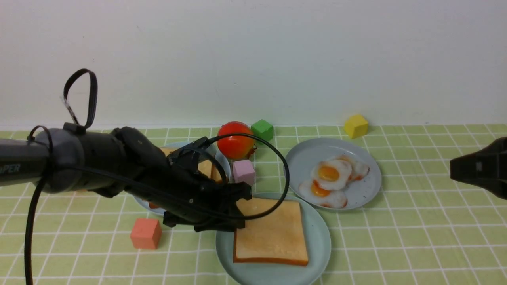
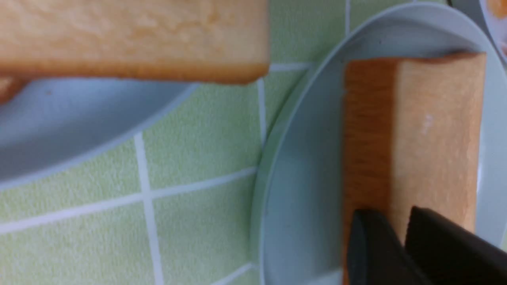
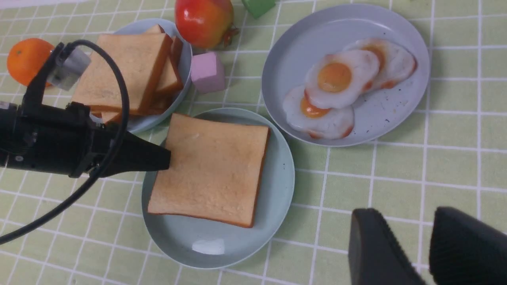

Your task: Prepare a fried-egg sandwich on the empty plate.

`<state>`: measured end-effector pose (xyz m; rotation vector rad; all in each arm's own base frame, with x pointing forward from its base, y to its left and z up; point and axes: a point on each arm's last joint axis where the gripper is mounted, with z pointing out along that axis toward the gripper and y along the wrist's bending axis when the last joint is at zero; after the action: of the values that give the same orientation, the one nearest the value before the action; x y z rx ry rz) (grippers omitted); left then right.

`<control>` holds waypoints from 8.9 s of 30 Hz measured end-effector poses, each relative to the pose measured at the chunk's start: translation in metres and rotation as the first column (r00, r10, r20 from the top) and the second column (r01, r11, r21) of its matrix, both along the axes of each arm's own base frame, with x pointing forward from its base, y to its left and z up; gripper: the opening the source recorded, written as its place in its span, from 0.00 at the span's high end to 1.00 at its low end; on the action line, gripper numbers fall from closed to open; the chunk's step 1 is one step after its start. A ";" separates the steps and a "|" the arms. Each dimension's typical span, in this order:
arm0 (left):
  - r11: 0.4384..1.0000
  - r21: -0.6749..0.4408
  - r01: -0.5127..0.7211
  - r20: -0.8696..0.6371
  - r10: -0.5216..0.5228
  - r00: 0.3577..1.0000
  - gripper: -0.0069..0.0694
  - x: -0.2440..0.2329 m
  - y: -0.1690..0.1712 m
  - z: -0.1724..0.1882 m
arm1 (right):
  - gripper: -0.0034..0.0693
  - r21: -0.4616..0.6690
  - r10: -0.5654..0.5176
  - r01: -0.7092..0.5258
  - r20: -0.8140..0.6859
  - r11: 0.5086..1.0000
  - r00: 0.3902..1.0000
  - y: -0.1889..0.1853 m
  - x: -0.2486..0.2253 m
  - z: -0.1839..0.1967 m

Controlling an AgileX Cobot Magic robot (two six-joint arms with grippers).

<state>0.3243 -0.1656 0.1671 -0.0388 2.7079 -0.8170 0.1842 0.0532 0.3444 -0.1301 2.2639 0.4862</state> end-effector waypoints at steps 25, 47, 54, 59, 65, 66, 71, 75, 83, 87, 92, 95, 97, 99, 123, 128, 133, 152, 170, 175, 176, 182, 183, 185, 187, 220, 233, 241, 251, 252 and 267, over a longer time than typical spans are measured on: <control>0.906 0.111 0.409 0.268 -0.423 0.866 0.72 -0.010 -0.005 0.161 | 0.37 0.192 -0.210 0.285 -0.335 0.939 0.919 0.010 0.107 -0.087; 0.871 0.155 0.467 0.280 -0.492 0.824 0.93 -0.015 -0.003 0.154 | 0.37 0.330 -0.234 0.397 -0.438 0.857 0.868 0.025 0.205 -0.181; 0.871 0.159 0.465 0.282 -0.491 0.824 0.93 -0.015 -0.003 0.154 | 0.37 0.353 -0.279 0.480 -0.488 0.803 0.827 0.024 0.211 -0.200; 0.871 0.161 0.465 0.282 -0.492 0.824 0.93 -0.015 -0.003 0.154 | 0.37 0.373 -0.306 0.516 -0.493 0.771 0.814 0.023 0.216 -0.211; 0.870 0.165 0.465 0.281 -0.493 0.823 0.93 -0.015 -0.002 0.154 | 0.55 0.395 -0.317 0.534 -0.494 0.747 0.809 0.023 0.219 -0.216; 0.870 0.165 0.465 0.281 -0.494 0.823 0.93 -0.015 -0.002 0.154 | 0.64 0.391 -0.320 0.536 -0.494 0.748 0.808 0.023 0.220 -0.217; 0.868 0.165 0.468 0.277 -0.497 0.823 0.93 -0.015 -0.002 0.153 | 0.82 0.389 -0.326 0.541 -0.495 0.745 0.805 0.023 0.220 -0.218; 0.874 0.155 0.460 0.248 -0.486 0.838 0.93 -0.018 -0.001 0.154 | 0.82 0.392 -0.326 0.540 -0.493 0.745 0.807 0.023 0.220 -0.217; 0.894 0.234 0.382 0.196 -0.428 0.882 0.93 -0.046 0.020 0.183 | 0.82 0.425 -0.294 0.445 -0.376 0.788 0.879 0.023 0.214 -0.170; 0.921 0.259 0.290 0.218 -0.349 0.912 0.93 -0.077 0.039 0.202 | 0.82 0.484 -0.113 0.236 -0.269 0.842 0.957 0.038 0.195 -0.120; 0.954 0.227 0.197 0.257 -0.253 0.933 0.93 -0.111 0.055 0.190 | 0.82 0.478 0.141 -0.002 -0.254 0.878 0.957 0.078 0.169 -0.105; 0.966 0.209 0.149 0.282 -0.206 0.937 0.93 -0.122 0.061 0.178 | 0.82 0.461 0.222 -0.065 -0.296 0.885 0.929 0.103 0.156 -0.116; 0.969 0.208 0.136 0.286 -0.193 0.939 0.92 -0.124 0.062 0.172 | 0.82 0.448 0.248 -0.081 -0.327 0.890 0.912 0.117 0.150 -0.127; 0.969 0.208 0.130 0.285 -0.187 0.940 0.92 -0.123 0.062 0.169 | 0.82 0.435 0.265 -0.094 -0.353 0.896 0.897 0.128 0.146 -0.138; 0.969 0.228 -0.098 0.328 0.019 0.944 0.90 -0.078 0.070 0.148 | 0.10 0.010 0.209 -0.211 -0.182 0.977 0.961 0.059 0.126 -0.039; 0.951 0.208 -0.230 0.126 0.207 0.970 0.90 -0.027 0.106 0.107 | 0.16 -0.168 0.317 -0.306 0.042 0.937 0.948 0.074 0.066 0.019; 0.948 0.063 -0.311 0.027 0.310 0.950 0.88 0.012 0.139 0.086 | 0.21 -0.256 0.492 -0.455 0.102 0.853 0.865 0.096 0.013 0.021; 0.980 0.089 -0.179 0.004 0.179 0.984 0.47 0.085 0.148 0.013 | 0.96 -0.249 0.588 -0.563 0.033 0.788 0.808 0.112 -0.009 0.011; 0.995 0.029 -0.094 -0.013 0.094 0.995 0.86 0.082 0.145 0.018 | 0.96 -0.259 0.582 -0.554 0.040 0.791 0.812 0.111 -0.008 0.011; 0.991 -0.083 -0.102 0.044 0.106 0.993 0.86 0.057 0.132 0.071 | 0.96 -0.255 0.574 -0.546 0.045 0.798 0.818 0.110 -0.009 0.013; 0.987 -0.122 -0.105 0.045 0.112 0.993 0.86 0.048 0.125 0.077 | 0.96 -0.255 0.572 -0.543 0.049 0.800 0.819 0.109 -0.010 0.014; 0.972 -0.226 -0.067 0.054 0.081 0.995 0.86 0.002 0.070 0.078 | 0.96 -0.246 0.535 -0.509 0.048 0.825 0.844 0.104 -0.012 0.017; 0.972 -0.226 -0.062 0.047 0.074 0.996 0.86 -0.009 0.050 0.066 | 0.96 -0.239 0.516 -0.493 0.039 0.836 0.856 0.102 -0.012 0.017; 0.976 -0.206 -0.073 0.027 0.081 0.996 0.86 -0.020 0.034 0.050 | 0.95 -0.241 0.503 -0.482 0.028 0.842 0.864 0.101 -0.012 0.017; 0.980 -0.175 -0.092 0.027 0.098 0.995 0.86 -0.026 0.022 0.037 | 0.95 -0.252 0.497 -0.476 0.024 0.842 0.867 0.100 -0.012 0.016; 0.980 -0.140 -0.138 0.091 0.152 0.984 0.33 -0.030 0.050 0.058 | 0.90 -0.275 0.370 -0.337 0.077 0.900 0.926 0.061 -0.040 0.040; 0.994 -0.066 -0.089 0.211 0.102 0.972 0.71 -0.185 0.102 0.137 | 0.88 -0.101 0.194 -0.166 0.472 0.981 0.860 -0.015 -0.119 -0.038; 0.989 -0.017 -0.147 0.304 0.146 0.941 0.93 -0.263 0.123 0.127 | 0.86 -0.204 0.223 -0.130 0.549 0.970 0.806 -0.027 -0.127 -0.078; 0.985 -0.006 -0.174 0.412 0.161 0.897 0.93 -0.283 0.130 0.131 | 0.84 -0.213 0.226 -0.125 0.555 0.969 0.800 -0.028 -0.127 -0.080; 0.985 -0.005 -0.175 0.413 0.161 0.897 0.93 -0.283 0.130 0.131 | 0.84 -0.213 0.226 -0.125 0.555 0.969 0.800 -0.028 -0.127 -0.080; 0.963 0.097 -0.251 0.583 0.149 0.799 0.93 -0.290 0.145 0.124 | 0.82 -0.216 0.227 -0.125 0.554 0.968 0.801 -0.028 -0.127 -0.080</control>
<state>0.0345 -0.0209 0.2911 -0.0351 2.1388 -0.4349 0.0573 0.0251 0.2641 -0.5129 1.6900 0.2933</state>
